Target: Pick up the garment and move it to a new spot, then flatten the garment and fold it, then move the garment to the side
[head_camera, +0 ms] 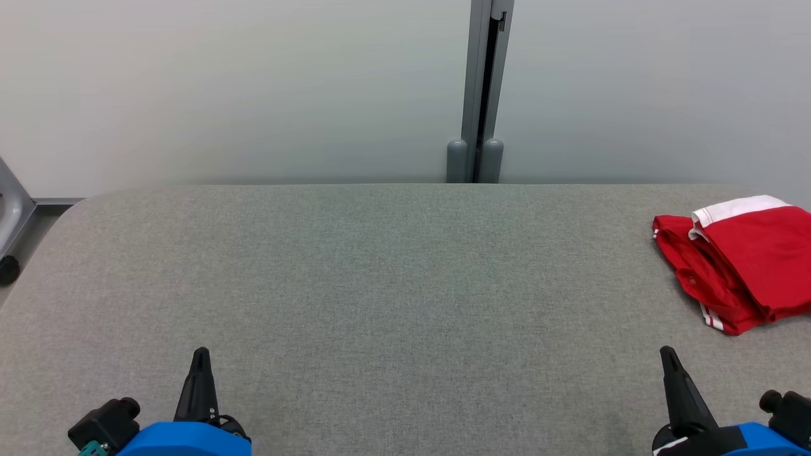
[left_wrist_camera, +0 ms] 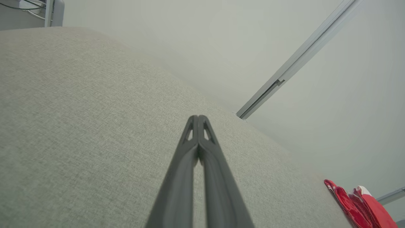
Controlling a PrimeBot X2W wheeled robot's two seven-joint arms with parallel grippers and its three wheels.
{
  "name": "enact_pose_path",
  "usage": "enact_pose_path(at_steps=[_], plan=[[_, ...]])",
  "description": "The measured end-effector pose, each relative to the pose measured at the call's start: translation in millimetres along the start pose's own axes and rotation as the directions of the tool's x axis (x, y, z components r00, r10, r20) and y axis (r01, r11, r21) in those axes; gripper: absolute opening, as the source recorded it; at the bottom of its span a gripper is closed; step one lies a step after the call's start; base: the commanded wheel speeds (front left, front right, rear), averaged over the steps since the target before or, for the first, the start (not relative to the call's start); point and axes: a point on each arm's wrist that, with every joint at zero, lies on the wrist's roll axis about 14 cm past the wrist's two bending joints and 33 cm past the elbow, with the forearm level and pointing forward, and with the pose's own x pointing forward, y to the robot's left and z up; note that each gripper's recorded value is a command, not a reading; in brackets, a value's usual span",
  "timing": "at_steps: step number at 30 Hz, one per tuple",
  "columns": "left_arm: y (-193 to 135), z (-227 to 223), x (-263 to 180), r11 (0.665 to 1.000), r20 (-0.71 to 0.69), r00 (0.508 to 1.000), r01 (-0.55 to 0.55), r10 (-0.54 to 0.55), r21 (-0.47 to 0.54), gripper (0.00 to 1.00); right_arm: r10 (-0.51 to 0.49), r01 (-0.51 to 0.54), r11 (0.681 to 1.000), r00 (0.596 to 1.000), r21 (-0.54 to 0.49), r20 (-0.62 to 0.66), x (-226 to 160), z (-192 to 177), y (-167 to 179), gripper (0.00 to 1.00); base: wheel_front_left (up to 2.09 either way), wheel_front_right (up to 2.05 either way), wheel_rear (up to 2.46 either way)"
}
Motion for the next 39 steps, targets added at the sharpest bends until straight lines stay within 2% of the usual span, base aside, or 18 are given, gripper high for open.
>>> enact_pose_path(at_steps=[17,39], plan=[[-3,8,10,0.971,-0.001,1.000,-0.002,0.002,-0.237,0.00,-0.006,0.003,0.974,1.000,0.228,0.009,9,6,0,0.00,0.00,0.00,0.00],[-7,17,19,0.877,0.001,1.000,0.015,-0.017,-0.480,0.00,-0.007,-0.003,0.883,1.000,0.469,0.021,16,13,0,0.00,0.00,0.00,0.00]])
